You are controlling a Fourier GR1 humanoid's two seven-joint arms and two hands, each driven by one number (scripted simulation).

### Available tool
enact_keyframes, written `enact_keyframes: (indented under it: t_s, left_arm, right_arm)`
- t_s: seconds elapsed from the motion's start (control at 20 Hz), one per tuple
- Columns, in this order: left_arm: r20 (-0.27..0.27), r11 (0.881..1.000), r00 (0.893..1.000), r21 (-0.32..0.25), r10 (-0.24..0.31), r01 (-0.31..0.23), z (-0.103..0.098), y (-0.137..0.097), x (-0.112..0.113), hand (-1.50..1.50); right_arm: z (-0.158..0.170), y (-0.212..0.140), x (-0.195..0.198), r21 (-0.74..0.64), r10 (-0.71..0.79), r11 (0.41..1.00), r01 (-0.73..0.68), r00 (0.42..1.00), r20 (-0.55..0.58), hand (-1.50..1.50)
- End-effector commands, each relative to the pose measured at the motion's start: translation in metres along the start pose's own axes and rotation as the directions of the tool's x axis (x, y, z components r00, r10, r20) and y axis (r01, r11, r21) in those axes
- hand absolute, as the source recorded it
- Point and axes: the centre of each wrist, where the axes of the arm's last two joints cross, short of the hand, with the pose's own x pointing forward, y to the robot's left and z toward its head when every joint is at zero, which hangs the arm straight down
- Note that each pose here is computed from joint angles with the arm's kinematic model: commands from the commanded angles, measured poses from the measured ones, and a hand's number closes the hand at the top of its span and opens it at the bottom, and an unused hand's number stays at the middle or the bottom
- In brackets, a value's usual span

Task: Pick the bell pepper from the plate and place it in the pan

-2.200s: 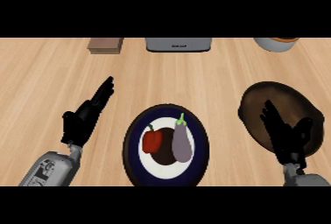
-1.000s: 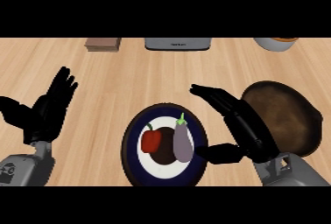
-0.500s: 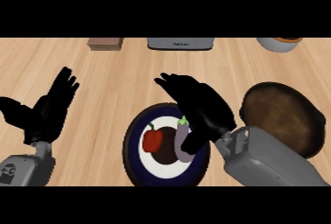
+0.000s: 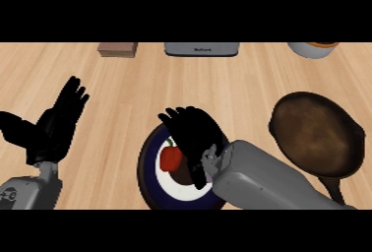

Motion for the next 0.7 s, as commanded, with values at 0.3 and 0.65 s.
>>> enact_keyframes:
  t_s: [0.3,0.65]
  left_arm:
    - [-0.001,1.000,1.000,0.022,-0.020,0.020,-0.011,-0.010,-0.002,0.00]
    - [-0.015,1.000,1.000,0.006,0.006,-0.006,-0.006,0.009,-0.006,0.00]
  right_arm:
    - [0.002,0.008,0.054,0.049,0.240,0.970,-0.236,0.968,-0.079,-1.50]
    - [-0.001,0.014,0.067,0.010,0.238,0.971,-0.238,0.968,-0.085,-1.50]
